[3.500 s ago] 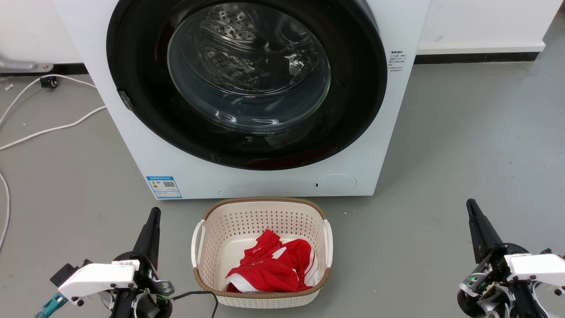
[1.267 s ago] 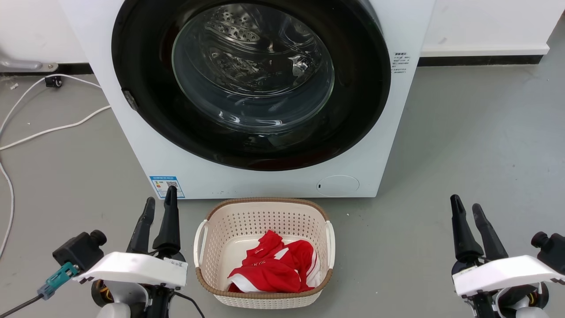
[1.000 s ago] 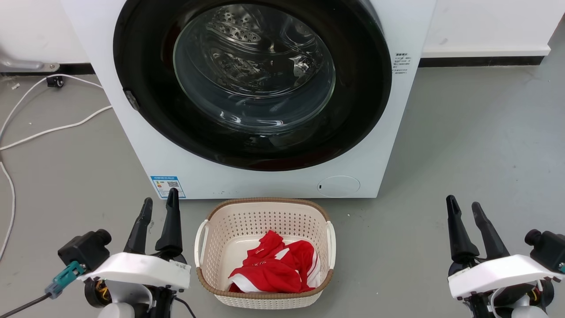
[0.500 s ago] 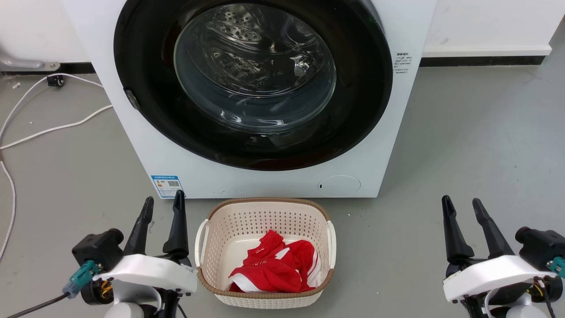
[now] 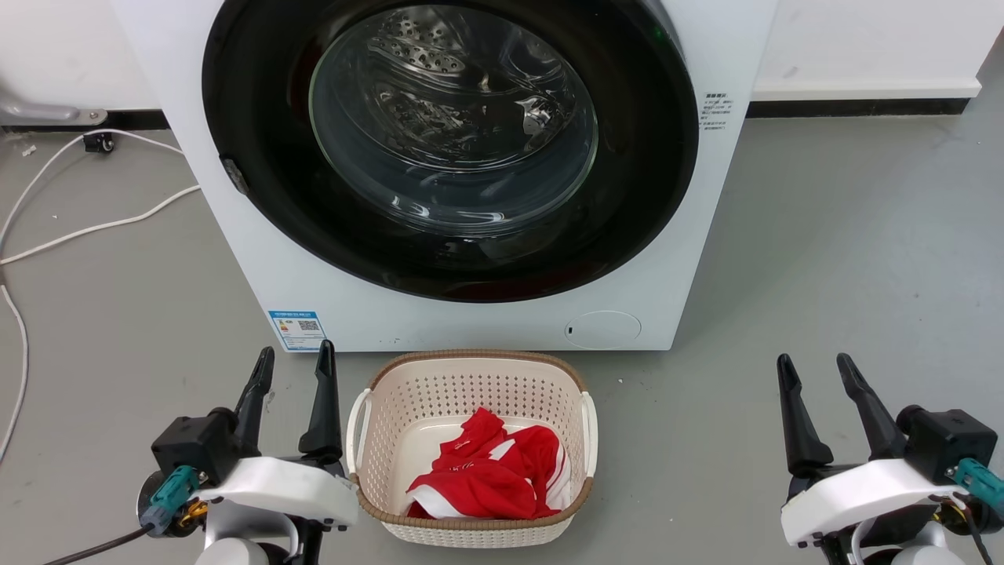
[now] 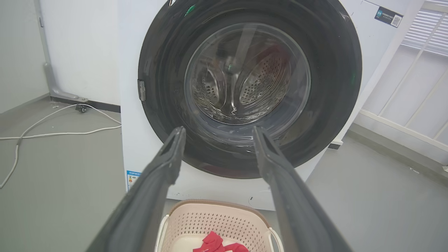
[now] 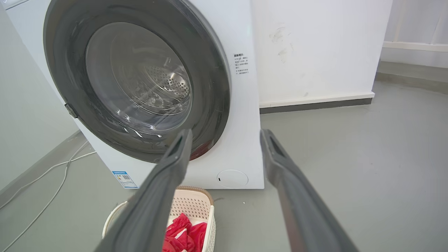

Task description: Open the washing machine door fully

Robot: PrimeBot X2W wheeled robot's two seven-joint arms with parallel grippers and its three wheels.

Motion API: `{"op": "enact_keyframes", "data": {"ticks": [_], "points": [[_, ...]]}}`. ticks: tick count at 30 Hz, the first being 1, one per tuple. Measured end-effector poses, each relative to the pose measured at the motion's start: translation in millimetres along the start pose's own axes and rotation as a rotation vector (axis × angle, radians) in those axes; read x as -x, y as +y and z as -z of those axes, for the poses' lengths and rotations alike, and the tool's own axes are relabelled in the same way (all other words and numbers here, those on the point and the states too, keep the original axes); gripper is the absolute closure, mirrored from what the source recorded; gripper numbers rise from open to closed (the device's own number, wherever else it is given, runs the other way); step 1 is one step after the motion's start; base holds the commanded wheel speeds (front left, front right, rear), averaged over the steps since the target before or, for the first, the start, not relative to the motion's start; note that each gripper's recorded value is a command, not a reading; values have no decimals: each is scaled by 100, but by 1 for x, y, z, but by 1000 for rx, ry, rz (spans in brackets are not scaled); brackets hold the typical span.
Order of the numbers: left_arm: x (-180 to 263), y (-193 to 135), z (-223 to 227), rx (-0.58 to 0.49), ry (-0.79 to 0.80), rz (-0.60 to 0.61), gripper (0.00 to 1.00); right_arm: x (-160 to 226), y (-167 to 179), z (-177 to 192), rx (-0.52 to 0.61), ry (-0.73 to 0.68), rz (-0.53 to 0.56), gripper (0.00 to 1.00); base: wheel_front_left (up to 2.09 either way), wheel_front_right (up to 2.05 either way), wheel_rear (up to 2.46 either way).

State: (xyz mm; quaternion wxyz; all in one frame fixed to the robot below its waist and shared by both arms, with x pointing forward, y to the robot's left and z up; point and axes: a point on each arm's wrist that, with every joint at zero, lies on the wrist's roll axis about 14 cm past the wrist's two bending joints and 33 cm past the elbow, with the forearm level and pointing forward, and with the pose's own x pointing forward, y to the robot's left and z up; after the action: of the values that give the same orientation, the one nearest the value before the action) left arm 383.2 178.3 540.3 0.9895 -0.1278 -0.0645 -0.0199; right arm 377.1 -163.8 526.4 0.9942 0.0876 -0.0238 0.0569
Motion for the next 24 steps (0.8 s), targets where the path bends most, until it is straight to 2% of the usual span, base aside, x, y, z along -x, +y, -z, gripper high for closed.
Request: {"op": "enact_keyframes", "data": {"ticks": [24], "points": [[0,-6,1,-183,-26,34,0,2,4,1,172,1,-23,0,0,0,0]]}}
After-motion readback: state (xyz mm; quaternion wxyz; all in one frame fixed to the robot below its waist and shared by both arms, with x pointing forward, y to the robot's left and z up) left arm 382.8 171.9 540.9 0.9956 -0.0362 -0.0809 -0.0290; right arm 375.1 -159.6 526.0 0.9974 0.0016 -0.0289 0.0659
